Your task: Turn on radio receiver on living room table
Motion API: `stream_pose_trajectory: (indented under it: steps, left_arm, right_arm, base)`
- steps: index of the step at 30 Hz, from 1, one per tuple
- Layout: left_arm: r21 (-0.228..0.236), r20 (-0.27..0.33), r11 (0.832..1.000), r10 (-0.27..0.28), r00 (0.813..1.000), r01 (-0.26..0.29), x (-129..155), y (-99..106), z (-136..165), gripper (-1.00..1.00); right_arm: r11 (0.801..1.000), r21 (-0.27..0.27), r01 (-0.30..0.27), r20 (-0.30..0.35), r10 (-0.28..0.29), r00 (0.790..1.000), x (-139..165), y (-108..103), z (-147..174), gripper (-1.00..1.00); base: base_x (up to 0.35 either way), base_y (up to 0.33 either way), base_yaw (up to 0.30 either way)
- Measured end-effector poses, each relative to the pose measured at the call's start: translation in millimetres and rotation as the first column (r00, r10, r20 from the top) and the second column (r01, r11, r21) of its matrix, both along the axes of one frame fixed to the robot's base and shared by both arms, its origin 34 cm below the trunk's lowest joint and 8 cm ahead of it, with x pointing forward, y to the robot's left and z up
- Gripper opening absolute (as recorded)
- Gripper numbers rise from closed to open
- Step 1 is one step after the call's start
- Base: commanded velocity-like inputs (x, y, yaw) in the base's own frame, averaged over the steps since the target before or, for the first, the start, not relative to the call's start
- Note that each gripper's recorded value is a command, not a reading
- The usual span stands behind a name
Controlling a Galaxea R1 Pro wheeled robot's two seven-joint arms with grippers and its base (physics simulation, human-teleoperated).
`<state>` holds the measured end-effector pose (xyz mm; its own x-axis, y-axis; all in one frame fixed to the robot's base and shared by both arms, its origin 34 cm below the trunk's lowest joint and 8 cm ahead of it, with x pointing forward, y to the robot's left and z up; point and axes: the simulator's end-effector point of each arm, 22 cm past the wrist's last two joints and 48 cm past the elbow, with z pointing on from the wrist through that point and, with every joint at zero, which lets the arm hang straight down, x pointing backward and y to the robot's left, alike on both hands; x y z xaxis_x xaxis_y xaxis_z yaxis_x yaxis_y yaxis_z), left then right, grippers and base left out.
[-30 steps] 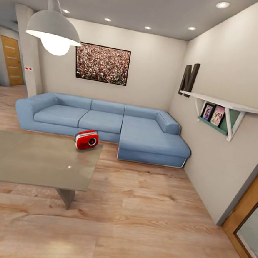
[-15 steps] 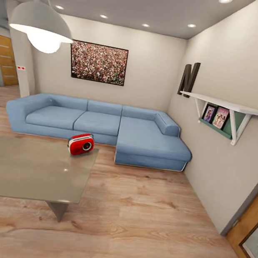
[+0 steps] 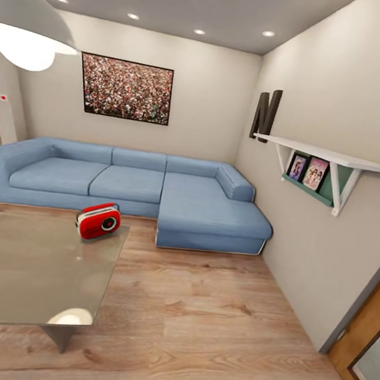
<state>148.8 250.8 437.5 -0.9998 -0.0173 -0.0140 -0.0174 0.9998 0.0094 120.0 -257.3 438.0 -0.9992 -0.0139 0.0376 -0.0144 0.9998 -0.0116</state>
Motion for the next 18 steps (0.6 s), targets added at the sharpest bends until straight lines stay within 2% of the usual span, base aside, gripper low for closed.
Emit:
stream_pose_trajectory:
  steps: [18]
  left_arm:
    - [0.001, -0.002, 1.000, 0.002, 1.000, -0.002, -0.3, 0.3, 0.0, 1.00]
  right_arm:
    - [1.000, 0.003, -0.001, 0.000, 0.001, 1.000, 0.0, 1.3, 0.0, 1.00]
  base:
    - [0.321, 0.000, -0.001]
